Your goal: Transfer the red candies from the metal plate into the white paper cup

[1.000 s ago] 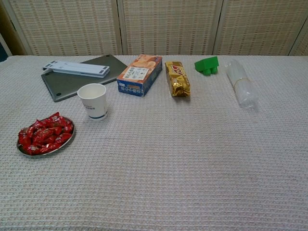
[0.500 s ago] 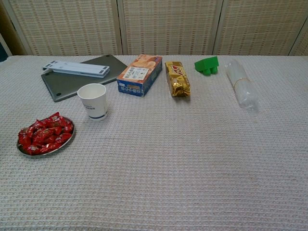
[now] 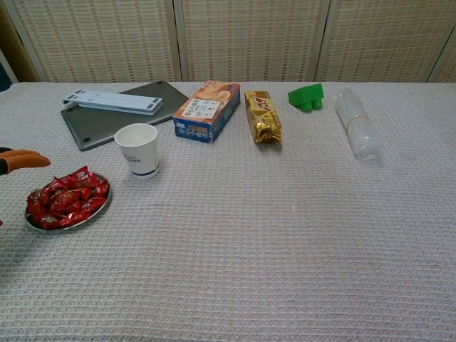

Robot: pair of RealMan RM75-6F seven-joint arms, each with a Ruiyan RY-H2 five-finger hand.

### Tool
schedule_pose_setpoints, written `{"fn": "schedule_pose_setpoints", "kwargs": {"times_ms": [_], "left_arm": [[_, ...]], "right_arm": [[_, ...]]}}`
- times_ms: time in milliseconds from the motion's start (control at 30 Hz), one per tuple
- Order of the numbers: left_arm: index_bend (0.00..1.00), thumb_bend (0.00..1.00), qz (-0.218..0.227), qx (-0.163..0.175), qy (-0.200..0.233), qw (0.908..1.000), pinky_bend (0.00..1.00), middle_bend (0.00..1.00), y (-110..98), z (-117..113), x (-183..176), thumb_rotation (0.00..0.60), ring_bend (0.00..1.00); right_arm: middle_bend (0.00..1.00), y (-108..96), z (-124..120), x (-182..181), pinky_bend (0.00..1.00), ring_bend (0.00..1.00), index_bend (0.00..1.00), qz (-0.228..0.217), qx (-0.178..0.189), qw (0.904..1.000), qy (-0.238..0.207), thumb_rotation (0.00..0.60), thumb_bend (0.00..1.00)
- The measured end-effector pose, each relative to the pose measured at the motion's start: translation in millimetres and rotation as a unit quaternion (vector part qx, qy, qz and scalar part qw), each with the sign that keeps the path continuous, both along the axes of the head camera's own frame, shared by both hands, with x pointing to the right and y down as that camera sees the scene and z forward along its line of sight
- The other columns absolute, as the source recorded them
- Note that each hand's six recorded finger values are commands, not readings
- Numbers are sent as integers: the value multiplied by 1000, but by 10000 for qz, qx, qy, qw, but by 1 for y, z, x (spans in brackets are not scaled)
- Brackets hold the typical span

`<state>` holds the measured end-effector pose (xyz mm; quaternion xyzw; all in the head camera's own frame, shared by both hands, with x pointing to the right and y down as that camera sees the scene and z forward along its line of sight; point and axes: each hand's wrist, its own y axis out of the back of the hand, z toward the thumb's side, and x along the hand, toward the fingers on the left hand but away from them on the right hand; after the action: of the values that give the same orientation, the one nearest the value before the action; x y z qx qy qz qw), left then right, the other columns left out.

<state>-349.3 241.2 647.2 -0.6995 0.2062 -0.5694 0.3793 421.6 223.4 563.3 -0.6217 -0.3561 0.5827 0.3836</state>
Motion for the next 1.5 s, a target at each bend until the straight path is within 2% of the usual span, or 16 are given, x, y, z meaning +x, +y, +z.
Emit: {"fn": "schedule_pose_setpoints", "kwargs": {"times_ms": [200,400,533,667,967,1100,1167,1500], "left_arm": [[0,431,176,414,-32,9990,761,65,-12,19,7,600,142],[0,431,365,585,-284,9972,840,98,-22,41,14,600,187],[0,432,527,570,-407,9962,872,104,-22,53,22,600,190],[25,431,602,460,-476,9960,887,120,-20,61,28,600,203],[226,431,756,493,-681,9936,905,210,-21,73,35,600,301],[354,433,798,528,-753,9926,939,362,-21,76,33,600,373],[406,436,802,548,-760,9924,953,391,-22,78,32,600,391],[558,481,787,672,-612,9927,953,509,-25,80,31,600,488]], "right_arm": [[0,-1,-5,1,0,0,0,38,-83,9999,-110,600,62],[0,0,-8,7,0,0,0,95,-72,9999,-68,600,62],[0,-1,-14,9,0,0,0,159,56,9998,-107,600,62],[0,-1,-13,9,0,0,0,149,34,9998,-120,600,62],[0,-1,-14,9,0,0,0,174,69,9997,-155,600,62],[0,-1,-13,10,0,0,0,176,45,9997,-134,600,62],[0,-1,-12,10,0,0,0,175,16,9998,-120,600,62],[0,0,-9,7,0,0,0,152,-61,9998,-99,600,62]]}}
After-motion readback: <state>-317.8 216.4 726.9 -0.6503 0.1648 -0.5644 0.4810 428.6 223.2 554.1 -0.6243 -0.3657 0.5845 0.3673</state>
